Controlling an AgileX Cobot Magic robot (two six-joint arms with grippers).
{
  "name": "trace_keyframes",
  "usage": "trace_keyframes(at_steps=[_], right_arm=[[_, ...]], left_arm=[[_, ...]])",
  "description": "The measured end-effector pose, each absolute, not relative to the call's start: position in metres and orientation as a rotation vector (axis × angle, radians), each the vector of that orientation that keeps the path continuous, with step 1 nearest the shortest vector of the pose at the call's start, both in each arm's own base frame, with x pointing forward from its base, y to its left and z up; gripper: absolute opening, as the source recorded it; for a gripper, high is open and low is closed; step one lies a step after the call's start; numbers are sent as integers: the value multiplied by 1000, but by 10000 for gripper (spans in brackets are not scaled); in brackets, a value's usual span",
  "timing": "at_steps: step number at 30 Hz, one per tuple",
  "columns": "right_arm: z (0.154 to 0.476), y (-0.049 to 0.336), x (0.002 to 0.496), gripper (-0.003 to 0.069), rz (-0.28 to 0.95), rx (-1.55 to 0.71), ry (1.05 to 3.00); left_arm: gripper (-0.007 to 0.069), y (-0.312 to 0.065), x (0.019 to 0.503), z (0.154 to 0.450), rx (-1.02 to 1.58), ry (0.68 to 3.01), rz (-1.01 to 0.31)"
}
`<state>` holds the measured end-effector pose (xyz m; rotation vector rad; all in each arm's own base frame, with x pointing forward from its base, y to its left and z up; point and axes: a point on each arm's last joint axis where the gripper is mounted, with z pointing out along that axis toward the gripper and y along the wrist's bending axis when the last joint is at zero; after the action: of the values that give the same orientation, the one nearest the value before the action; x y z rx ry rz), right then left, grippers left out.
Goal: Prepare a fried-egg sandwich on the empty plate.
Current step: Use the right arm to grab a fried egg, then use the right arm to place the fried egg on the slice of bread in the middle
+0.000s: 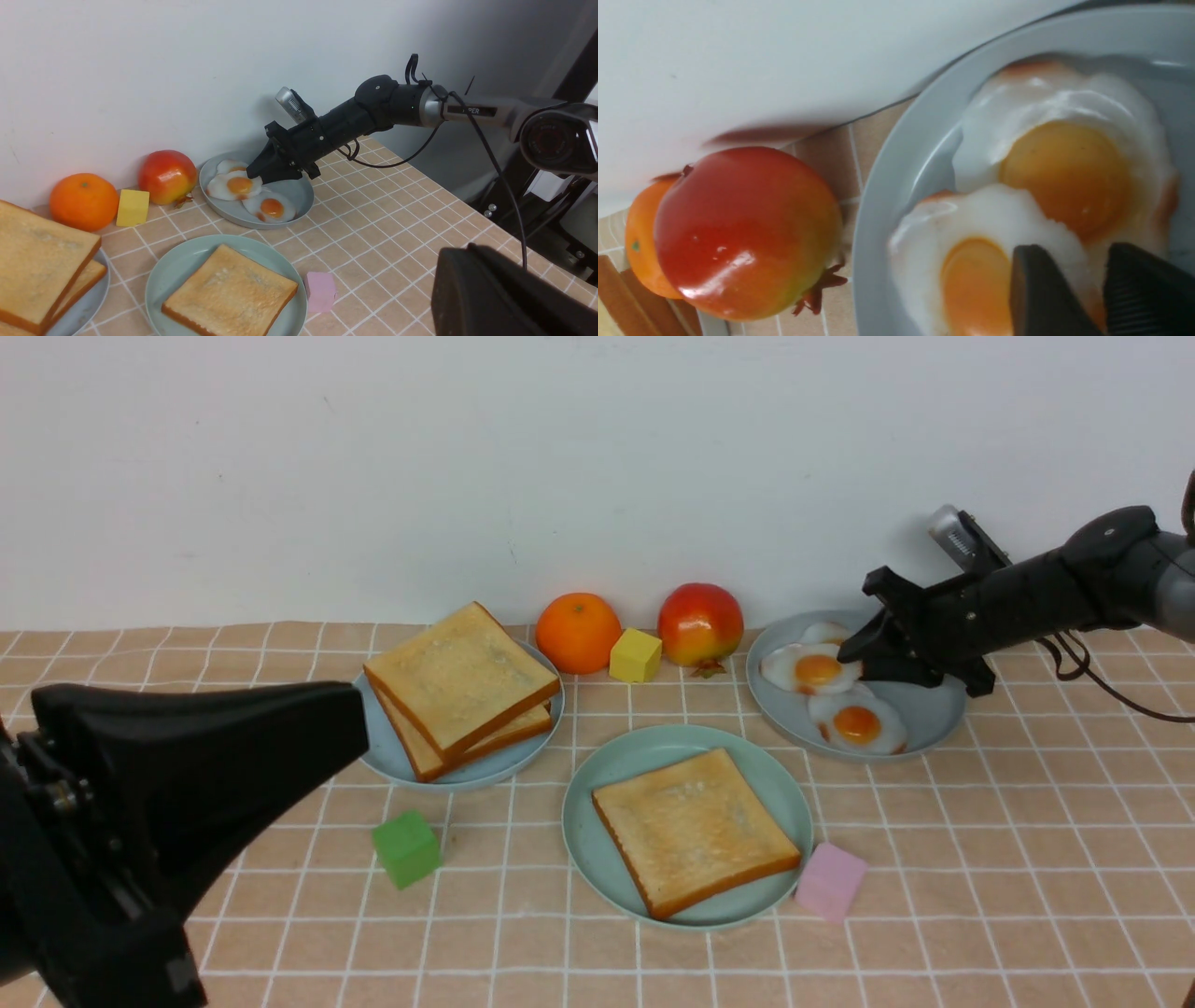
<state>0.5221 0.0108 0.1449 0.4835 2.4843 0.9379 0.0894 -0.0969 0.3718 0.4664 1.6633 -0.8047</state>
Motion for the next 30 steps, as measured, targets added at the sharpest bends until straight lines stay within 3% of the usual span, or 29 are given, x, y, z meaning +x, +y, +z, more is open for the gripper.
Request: trace_keyframes(at_steps=[1,3,9,13,17,18,20,24,30], right_arm=[[145,11,522,137,946,481,2483],[147,12,522,113,954,469,2480],[178,14,516,83,942,312,2455],[256,18,492,76,949,108,2395],[313,24,460,76,922,-56,2379],[341,31,436,76,896,-128,2370],[354,38,419,76,890,-163,2365],[364,70,361,76,934,-237,2400],[304,123,301,76,1043,-152,2493]], left_arm=[[-13,-97,89,372,466,1663,-805],[-13,-97,89,372,466,1663,-805],[-13,-97,89,372,468,1662,-803],[-13,-97,90,372,482,1656,-781],[-13,-101,94,367,497,1692,-754],[-13,-106,100,360,511,1747,-726],[-13,-109,103,354,521,1798,-699],[-13,-123,118,327,567,2004,-584],[-13,-131,125,312,578,2110,-546]])
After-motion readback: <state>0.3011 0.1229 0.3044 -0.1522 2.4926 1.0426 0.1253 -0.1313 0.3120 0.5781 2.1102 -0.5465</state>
